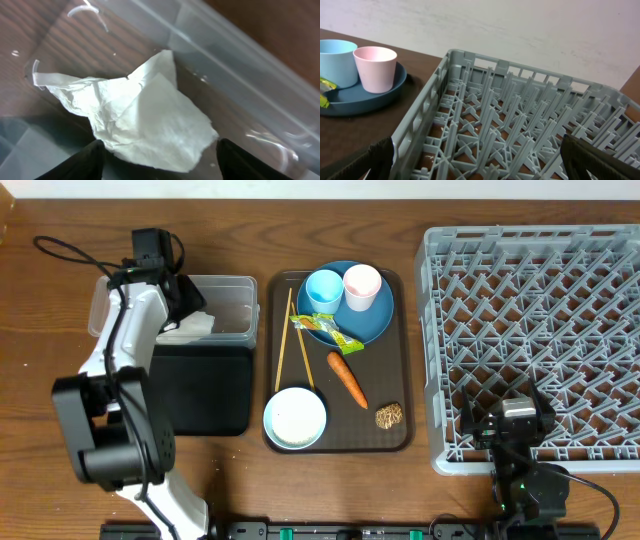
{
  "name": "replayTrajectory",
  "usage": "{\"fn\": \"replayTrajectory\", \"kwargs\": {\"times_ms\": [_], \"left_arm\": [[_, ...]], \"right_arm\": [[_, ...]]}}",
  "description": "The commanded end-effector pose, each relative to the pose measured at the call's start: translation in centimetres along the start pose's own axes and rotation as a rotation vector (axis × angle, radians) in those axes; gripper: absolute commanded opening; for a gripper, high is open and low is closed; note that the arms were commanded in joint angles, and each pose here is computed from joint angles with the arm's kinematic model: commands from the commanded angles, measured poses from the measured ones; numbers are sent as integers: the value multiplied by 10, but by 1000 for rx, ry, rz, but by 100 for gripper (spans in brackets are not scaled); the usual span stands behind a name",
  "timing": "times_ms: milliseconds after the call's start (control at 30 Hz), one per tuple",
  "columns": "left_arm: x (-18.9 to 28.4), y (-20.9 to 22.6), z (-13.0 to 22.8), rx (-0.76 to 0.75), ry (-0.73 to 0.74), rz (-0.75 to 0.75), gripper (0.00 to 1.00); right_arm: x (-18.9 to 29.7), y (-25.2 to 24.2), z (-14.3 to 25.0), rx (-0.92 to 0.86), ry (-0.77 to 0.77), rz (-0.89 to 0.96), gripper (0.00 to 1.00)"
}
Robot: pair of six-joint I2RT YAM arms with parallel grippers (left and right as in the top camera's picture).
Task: Sort waste into correct bins and load items into the dishwasher rack
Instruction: 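Move the left gripper back to the green snack wrapper by the plate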
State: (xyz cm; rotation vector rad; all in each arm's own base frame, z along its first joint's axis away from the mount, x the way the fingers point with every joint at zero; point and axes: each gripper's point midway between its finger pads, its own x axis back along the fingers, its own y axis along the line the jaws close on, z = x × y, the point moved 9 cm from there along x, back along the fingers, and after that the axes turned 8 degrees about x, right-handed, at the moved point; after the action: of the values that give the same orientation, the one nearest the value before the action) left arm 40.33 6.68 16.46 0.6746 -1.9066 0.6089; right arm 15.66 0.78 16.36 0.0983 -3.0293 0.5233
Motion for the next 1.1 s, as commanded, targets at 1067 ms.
{"fn": "replayTrajectory", "kwargs": {"times_ms": [1067], "left_arm": [[163, -90, 135, -223, 206, 434, 90]], "right_arm": [[0, -1, 1, 5, 5, 2, 99]]}}
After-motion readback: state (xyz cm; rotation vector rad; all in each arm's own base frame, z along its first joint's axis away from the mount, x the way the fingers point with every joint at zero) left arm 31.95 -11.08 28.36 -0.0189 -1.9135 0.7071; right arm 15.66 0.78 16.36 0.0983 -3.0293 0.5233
